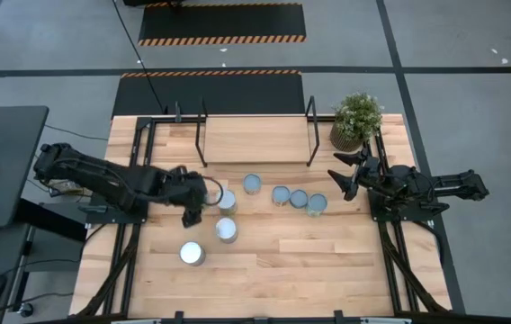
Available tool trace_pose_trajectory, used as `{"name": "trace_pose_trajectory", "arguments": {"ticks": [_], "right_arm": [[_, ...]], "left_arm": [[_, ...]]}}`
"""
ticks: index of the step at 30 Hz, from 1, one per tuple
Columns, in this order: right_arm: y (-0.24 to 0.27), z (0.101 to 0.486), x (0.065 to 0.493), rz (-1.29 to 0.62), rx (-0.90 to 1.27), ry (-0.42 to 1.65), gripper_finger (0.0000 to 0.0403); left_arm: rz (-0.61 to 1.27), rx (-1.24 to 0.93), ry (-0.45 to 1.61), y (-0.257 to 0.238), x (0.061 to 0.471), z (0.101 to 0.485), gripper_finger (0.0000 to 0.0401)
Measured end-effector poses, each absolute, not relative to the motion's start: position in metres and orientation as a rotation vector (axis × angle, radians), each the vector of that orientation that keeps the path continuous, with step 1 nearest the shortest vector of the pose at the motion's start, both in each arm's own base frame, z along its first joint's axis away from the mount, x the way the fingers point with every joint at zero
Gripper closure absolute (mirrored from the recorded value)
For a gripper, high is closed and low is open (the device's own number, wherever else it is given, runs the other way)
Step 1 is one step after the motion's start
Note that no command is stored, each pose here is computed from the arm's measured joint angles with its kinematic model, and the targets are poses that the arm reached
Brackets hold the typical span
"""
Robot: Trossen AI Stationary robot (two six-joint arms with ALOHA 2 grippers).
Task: Pick and place cans onto a shelf
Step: Put the canned oranges on the shelf
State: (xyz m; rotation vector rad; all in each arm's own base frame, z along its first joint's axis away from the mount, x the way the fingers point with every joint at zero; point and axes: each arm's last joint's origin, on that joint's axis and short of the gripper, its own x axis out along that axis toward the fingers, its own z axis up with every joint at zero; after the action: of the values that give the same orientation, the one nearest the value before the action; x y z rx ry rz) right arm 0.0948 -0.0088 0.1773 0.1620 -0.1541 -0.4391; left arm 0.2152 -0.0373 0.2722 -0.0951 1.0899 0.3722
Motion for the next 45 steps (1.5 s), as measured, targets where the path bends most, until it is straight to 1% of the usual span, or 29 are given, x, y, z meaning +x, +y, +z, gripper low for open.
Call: {"name": "trace_pose_trajectory", "arguments": {"ticks": [4, 8, 12, 18, 24, 29, 33, 37, 42, 45], "right_arm": [[-0.009, 0.178, 0.095, -0.436, 0.163, -0.157, 0.0053], [-0.009, 0.177, 0.095, -0.436, 0.162, -0.153, 0.0053], [-0.009, 0.177, 0.095, -0.436, 0.161, -0.152, 0.0053], [-0.009, 0.177, 0.095, -0.436, 0.161, -0.152, 0.0053], [-0.009, 0.177, 0.095, -0.436, 0.161, -0.153, 0.0053], [-0.009, 0.177, 0.095, -0.436, 0.161, -0.153, 0.0053], [-0.009, 0.177, 0.095, -0.436, 0.161, -0.152, 0.0053], [-0.009, 0.177, 0.095, -0.435, 0.161, -0.152, 0.0053], [-0.009, 0.177, 0.095, -0.435, 0.161, -0.152, 0.0053], [-0.009, 0.177, 0.095, -0.436, 0.161, -0.152, 0.0053]], "left_arm": [[0.391, -0.045, 1.033, -0.015, 0.224, 0.292, 0.008], [0.419, -0.017, 0.985, 0.014, 0.231, 0.301, 0.008], [0.419, -0.019, 0.945, 0.045, 0.239, 0.301, 0.008], [0.381, -0.025, 0.864, 0.09, 0.262, 0.29, 0.0079], [0.364, -0.002, 0.914, 0.13, 0.292, 0.287, 0.0079], [0.302, -0.013, 0.967, 0.161, 0.312, 0.275, 0.0079], [0.253, -0.03, 1.02, 0.181, 0.317, 0.252, 0.0079], [0.25, -0.043, 1.078, 0.196, 0.317, 0.232, 0.0078], [0.25, -0.056, 1.075, 0.201, 0.318, 0.227, 0.0077], [0.244, -0.038, 1.082, 0.2, 0.319, 0.227, 0.0062]]}}
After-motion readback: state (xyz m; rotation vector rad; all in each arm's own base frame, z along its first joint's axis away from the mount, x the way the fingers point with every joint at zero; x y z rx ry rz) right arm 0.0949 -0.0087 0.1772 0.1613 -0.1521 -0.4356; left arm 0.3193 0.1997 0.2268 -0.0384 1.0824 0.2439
